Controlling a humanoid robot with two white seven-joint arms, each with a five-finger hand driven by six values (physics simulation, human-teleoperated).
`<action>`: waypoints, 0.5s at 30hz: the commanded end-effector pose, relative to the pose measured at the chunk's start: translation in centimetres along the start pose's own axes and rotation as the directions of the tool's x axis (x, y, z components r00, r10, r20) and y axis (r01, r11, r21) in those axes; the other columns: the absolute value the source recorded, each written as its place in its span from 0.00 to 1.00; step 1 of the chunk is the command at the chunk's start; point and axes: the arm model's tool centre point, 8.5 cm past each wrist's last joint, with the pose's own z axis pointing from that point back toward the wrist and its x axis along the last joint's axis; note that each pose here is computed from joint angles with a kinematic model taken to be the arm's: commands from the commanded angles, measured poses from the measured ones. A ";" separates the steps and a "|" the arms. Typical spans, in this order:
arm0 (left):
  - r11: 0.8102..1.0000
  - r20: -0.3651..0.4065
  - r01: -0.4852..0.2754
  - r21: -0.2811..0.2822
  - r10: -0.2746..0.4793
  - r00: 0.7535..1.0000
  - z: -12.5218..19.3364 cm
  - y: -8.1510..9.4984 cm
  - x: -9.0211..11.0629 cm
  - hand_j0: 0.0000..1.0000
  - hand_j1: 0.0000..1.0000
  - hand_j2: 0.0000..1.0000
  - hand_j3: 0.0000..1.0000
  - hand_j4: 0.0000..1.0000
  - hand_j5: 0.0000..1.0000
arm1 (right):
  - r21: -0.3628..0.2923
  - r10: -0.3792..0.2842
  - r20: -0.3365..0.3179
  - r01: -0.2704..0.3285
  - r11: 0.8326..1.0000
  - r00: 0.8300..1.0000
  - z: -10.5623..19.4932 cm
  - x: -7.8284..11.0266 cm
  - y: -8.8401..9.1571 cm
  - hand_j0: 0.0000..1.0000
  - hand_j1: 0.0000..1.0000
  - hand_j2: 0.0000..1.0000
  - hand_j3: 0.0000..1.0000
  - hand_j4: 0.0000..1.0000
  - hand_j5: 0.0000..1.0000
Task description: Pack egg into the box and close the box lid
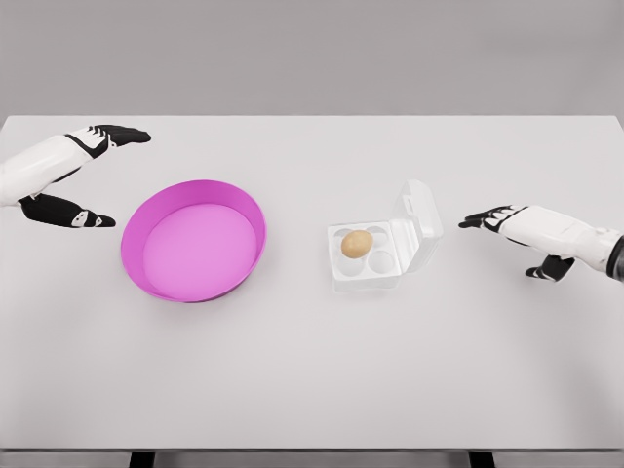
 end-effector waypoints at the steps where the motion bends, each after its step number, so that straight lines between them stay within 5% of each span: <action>1: 1.000 0.001 -0.006 0.004 0.006 1.000 0.0 0.1 0.0 1.00 1.00 1.00 1.00 1.00 1.00 | -0.022 -0.008 0.051 0.009 1.000 0.999 -0.2 1.3 -1.1 1.00 1.00 1.00 1.00 1.00 1.00; 7: 1.000 0.001 -0.006 0.004 0.006 1.000 0.0 0.0 0.0 1.00 1.00 1.00 1.00 1.00 1.00 | -0.079 0.043 0.116 -0.034 0.996 0.992 0.1 3.8 -2.9 1.00 1.00 1.00 1.00 1.00 1.00; 15: 1.000 0.001 -0.006 0.004 0.006 1.000 0.0 0.0 0.0 1.00 1.00 1.00 1.00 1.00 1.00 | -0.092 0.049 0.125 -0.038 0.995 0.991 0.6 4.2 -3.2 1.00 1.00 1.00 1.00 1.00 1.00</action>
